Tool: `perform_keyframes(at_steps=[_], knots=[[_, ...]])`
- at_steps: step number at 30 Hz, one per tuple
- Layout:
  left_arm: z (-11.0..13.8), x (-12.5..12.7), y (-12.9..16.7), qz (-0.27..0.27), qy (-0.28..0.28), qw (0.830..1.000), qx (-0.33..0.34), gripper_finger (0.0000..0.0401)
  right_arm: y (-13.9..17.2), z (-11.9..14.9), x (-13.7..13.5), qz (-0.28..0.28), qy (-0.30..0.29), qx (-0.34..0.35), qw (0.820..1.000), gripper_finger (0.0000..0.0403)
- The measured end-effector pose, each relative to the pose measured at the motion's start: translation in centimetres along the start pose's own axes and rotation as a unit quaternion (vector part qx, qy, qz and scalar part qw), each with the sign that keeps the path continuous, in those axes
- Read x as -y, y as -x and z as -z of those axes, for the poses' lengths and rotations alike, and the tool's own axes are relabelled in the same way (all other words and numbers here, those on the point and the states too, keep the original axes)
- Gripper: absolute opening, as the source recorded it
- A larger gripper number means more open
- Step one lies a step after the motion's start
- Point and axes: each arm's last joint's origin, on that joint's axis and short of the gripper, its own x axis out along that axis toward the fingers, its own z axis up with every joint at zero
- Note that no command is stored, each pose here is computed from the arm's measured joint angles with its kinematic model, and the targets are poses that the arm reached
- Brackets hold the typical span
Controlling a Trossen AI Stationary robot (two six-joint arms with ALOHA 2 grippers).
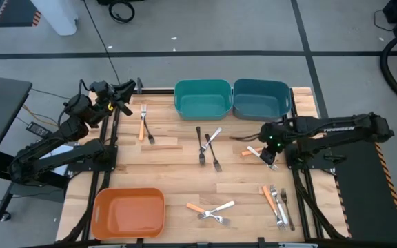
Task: Sort silverware by color (type)
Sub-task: Put the white fork into the blue bin
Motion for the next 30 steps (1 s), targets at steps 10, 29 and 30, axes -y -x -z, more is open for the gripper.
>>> perform_keyframes(at_steps=[10, 29, 30], knots=[[0.0, 0.0, 0.0, 0.0, 0.0, 1.0, 0.0, 0.0066, -2.3, -0.3, -0.9, 0.081, 0.061, 0.012, 0.995, 0.0162], [0.0, 0.0, 0.0, 0.0, 0.003, 1.0, 0.0, 0.0066, -5.7, -1.1, -1.3, 0.147, 0.059, -0.03, 0.987, 0.0162], [0.0, 0.0, 0.0, 0.0, 0.003, 1.0, 0.0, 0.0066, -5.9, -1.1, -1.3, 0.15, 0.059, -0.033, 0.986, 0.0162]])
